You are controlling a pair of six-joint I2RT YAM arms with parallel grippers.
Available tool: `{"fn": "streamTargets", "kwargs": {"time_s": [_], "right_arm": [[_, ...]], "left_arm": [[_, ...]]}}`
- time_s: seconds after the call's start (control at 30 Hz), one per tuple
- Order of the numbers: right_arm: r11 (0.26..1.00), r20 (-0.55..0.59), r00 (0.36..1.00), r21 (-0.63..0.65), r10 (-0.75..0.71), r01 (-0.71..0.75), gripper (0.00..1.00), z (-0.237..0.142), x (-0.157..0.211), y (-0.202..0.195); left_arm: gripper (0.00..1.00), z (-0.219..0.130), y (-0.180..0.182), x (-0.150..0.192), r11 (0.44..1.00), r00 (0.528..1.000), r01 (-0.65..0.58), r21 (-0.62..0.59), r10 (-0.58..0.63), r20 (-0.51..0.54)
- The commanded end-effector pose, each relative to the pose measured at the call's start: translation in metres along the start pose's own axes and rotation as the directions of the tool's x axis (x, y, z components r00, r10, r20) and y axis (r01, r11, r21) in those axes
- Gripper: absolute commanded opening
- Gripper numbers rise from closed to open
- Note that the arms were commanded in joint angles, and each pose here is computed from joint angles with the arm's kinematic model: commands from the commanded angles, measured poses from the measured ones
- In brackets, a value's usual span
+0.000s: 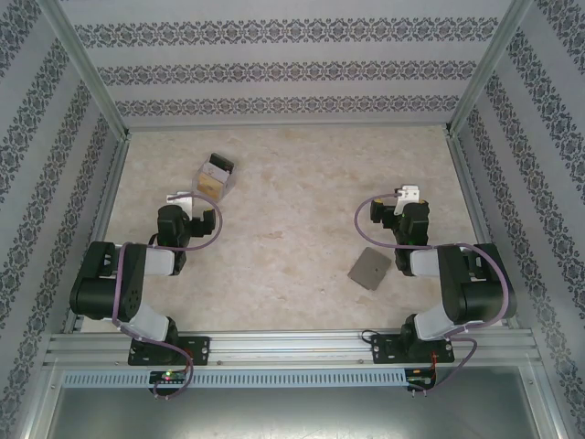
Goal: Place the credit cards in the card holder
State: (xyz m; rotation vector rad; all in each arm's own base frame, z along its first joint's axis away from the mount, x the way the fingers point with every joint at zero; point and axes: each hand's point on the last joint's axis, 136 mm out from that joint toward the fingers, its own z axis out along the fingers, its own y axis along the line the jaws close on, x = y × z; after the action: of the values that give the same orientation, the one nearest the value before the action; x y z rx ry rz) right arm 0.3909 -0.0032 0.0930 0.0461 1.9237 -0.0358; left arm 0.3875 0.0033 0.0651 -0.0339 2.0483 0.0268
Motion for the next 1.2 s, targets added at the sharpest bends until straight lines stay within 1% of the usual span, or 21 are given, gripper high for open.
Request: {"fn": "streamTargets", "kwargs": {"time_s": [0.0, 0.4, 0.6, 0.8, 0.87, 0.93, 1.0, 1.03, 1.07, 1.1, 1.13, 1.17], "right_arm": [[0.999, 0.039, 0.999, -0.042, 0.005, -0.003, 0.98, 0.002, -0.015, 0.006], [0.999, 0.039, 0.999, -0.049, 0.011, -0.009, 0.98, 0.002, -0.015, 0.006], [0.997, 0.048, 0.999, -0.07, -0.017, 0.02, 0.98, -0.002, -0.016, 0.013], [0.997, 0.062, 0.998, -0.067, -0.033, 0.037, 0.98, -0.005, -0.018, 0.016], [0.997, 0.073, 0.997, -0.067, -0.036, 0.041, 0.98, -0.009, -0.024, 0.016], [0.998, 0.077, 0.997, -0.053, -0.027, 0.031, 0.98, -0.015, -0.033, 0.016], [1.0, -0.042, 0.999, -0.001, 0.019, -0.019, 0.98, -0.018, -0.035, 0.008], [0.997, -0.108, 0.992, 0.051, 0.068, -0.063, 0.98, -0.021, -0.037, 0.0], [0.983, -0.205, 0.967, 0.133, 0.151, -0.125, 0.98, -0.028, -0.037, -0.011], [0.973, -0.261, 0.945, 0.168, 0.197, -0.156, 0.98, -0.034, -0.037, -0.014], [0.961, -0.354, 0.898, 0.183, 0.261, -0.207, 0.98, -0.044, -0.035, -0.012], [0.96, -0.442, 0.852, 0.122, 0.28, -0.252, 0.98, -0.052, -0.034, 0.003]], "left_arm": [[0.99, 0.003, 0.003, -0.02, 1.0, 0.998, -0.008, 0.001, 0.008, 0.068], [0.99, 0.003, 0.003, -0.021, 1.0, 0.998, -0.008, 0.001, 0.008, 0.07], [0.99, 0.002, 0.002, -0.021, 1.0, 0.997, -0.01, 0.009, 0.01, 0.076], [0.99, -0.007, 0.002, -0.023, 1.0, 0.993, -0.009, 0.009, 0.008, 0.118], [0.99, -0.012, 0.004, -0.028, 1.0, 0.991, -0.005, 0.001, 0.005, 0.132], [0.99, -0.023, 0.01, -0.038, 0.999, 0.991, 0.02, -0.032, -0.016, 0.133], [0.99, -0.034, 0.021, -0.046, 0.992, 0.993, 0.092, -0.087, -0.085, 0.088], [0.99, -0.039, 0.025, -0.053, 0.986, 0.99, 0.13, -0.105, -0.122, 0.073], [0.99, -0.046, 0.027, -0.058, 0.977, 0.984, 0.175, -0.123, -0.17, 0.053], [0.99, -0.053, 0.031, -0.061, 0.961, 0.972, 0.233, -0.147, -0.23, 0.036], [0.99, -0.061, 0.034, -0.064, 0.936, 0.95, 0.311, -0.165, -0.312, 0.025], [0.99, -0.068, 0.032, -0.066, 0.92, 0.933, 0.356, -0.163, -0.359, 0.01]]}}
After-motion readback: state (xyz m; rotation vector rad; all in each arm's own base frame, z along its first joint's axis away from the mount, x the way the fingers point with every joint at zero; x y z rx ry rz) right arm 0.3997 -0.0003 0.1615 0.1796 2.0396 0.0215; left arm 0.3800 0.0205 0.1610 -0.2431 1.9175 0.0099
